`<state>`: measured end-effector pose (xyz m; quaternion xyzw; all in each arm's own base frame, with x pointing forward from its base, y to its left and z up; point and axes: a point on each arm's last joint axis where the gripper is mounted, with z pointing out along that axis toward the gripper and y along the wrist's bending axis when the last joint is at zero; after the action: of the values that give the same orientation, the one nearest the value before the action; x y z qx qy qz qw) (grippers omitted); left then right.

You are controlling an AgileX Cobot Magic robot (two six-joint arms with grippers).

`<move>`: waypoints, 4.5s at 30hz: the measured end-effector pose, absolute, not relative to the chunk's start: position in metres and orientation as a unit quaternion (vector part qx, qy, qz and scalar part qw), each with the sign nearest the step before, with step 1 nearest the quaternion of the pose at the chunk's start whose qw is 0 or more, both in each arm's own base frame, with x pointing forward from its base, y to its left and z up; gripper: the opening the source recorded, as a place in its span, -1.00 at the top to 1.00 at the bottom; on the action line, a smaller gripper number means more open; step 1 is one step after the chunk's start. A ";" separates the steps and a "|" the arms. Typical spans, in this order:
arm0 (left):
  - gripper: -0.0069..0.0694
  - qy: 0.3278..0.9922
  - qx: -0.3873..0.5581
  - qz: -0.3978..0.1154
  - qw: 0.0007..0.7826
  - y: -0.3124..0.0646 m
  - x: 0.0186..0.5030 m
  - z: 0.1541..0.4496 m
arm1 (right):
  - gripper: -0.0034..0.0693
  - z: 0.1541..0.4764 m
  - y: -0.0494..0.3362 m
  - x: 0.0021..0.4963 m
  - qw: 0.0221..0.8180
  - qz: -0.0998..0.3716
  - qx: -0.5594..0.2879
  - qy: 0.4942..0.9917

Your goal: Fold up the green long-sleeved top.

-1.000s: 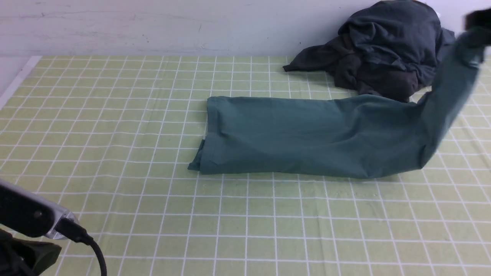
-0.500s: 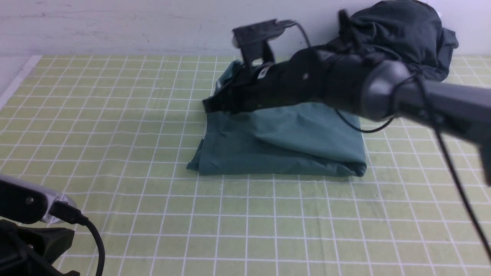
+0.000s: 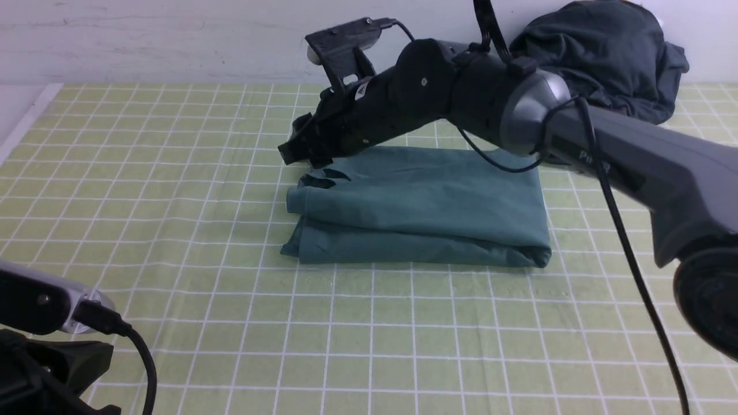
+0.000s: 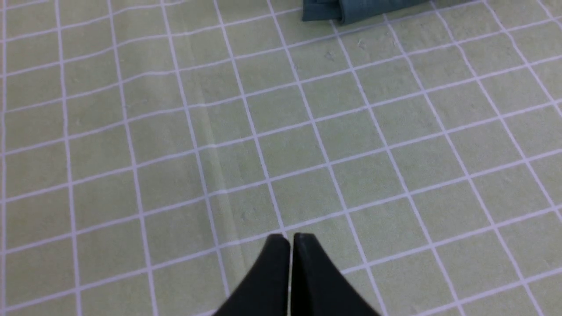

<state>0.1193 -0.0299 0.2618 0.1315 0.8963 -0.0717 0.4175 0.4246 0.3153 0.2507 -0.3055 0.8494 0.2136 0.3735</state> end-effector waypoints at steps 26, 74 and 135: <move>0.83 0.882 0.175 -0.062 0.433 -0.032 0.120 0.264 | 0.85 0.455 0.218 0.328 0.484 0.025 -0.369 0.793; 0.83 0.884 0.174 -0.065 0.430 -0.032 0.120 0.263 | 0.87 0.182 0.045 0.079 0.563 0.228 -0.110 0.787; 0.83 0.737 0.079 0.033 0.670 -0.004 0.056 0.189 | 0.87 0.182 -0.004 0.055 0.638 0.024 0.095 0.764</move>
<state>0.0561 -0.0041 0.1895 0.0794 0.7373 0.0326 0.6701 0.0549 -0.0042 0.1821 0.0953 0.7641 0.0240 0.6375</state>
